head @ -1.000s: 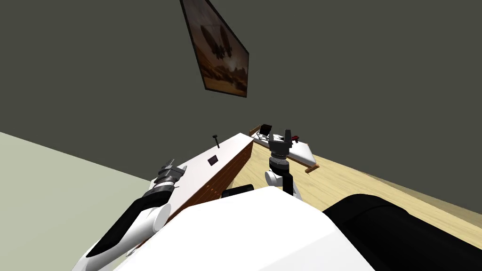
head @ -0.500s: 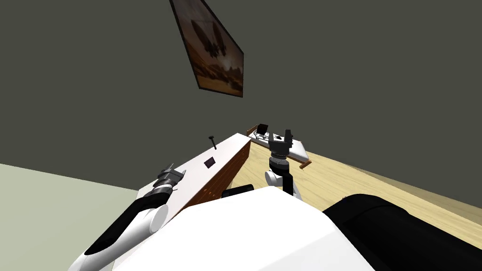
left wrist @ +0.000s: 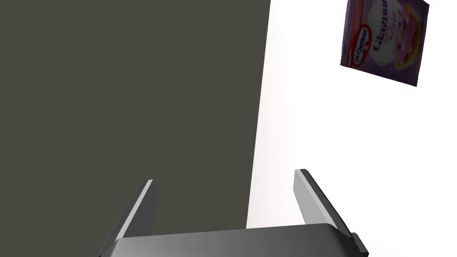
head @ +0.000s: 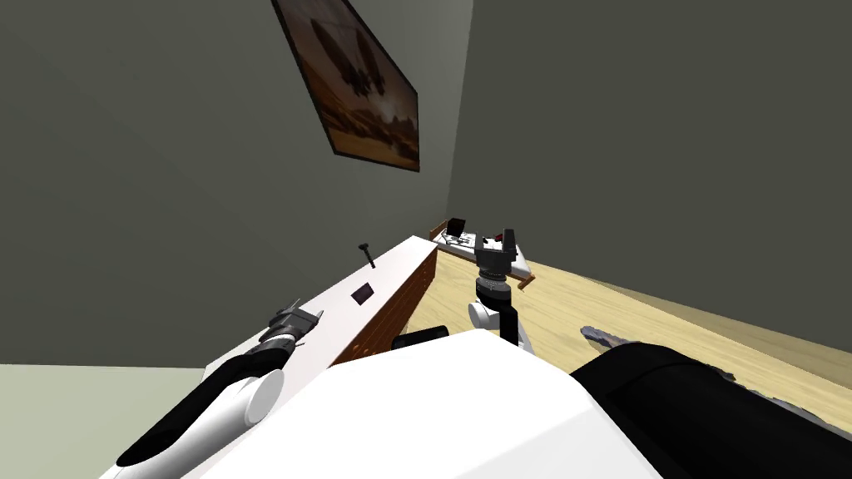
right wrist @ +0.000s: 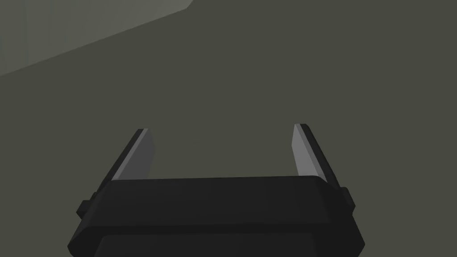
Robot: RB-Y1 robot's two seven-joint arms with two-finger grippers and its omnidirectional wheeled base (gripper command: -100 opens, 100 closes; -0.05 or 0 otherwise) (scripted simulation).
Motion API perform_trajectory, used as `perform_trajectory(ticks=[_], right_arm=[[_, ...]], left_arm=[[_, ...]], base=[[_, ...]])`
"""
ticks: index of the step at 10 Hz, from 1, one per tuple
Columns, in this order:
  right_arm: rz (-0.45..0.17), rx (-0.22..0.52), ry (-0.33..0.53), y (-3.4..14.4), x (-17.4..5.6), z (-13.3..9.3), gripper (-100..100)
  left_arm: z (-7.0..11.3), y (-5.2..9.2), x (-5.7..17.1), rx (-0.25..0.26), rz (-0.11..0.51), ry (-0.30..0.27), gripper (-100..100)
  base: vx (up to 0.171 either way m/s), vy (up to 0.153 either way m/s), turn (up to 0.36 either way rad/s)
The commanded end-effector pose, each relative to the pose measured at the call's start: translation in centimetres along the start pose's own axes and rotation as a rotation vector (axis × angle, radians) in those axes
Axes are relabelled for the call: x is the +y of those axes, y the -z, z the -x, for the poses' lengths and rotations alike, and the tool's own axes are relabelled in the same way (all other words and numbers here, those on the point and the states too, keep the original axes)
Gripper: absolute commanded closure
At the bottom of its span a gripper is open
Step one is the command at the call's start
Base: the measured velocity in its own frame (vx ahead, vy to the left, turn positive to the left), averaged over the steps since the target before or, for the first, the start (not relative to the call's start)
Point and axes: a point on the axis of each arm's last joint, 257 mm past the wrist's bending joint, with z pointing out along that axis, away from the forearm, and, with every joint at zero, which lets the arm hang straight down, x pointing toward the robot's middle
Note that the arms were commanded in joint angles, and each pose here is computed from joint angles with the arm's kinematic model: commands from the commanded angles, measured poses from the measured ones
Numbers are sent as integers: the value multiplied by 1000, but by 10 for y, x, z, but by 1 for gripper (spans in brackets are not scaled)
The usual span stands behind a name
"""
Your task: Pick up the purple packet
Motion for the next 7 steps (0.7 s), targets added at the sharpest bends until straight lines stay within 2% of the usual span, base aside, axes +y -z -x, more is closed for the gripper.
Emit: perform_trajectory(ticks=[1,2,3,4,5,7], right_arm=[[0,0,0,0,0,0,0],[0,0,0,0,0,0,0],[0,0,0,0,0,0,0],[0,0,0,0,0,0,0],[0,0,0,0,0,0,0],[0,0,0,0,0,0,0]], left_arm=[[14,-1,11,-32,49,18,-100],[14,-1,13,-35,56,18,-100],[30,2,17,-69,86,52,-100],[33,3,25,-82,114,52,-100],[48,6,27,-112,134,86,-100],[52,8,36,-129,171,87,-100]], base=[[21,10,-148],[9,4,10],[15,-3,-302],[17,8,-143],[24,4,-263],[15,7,-54]])
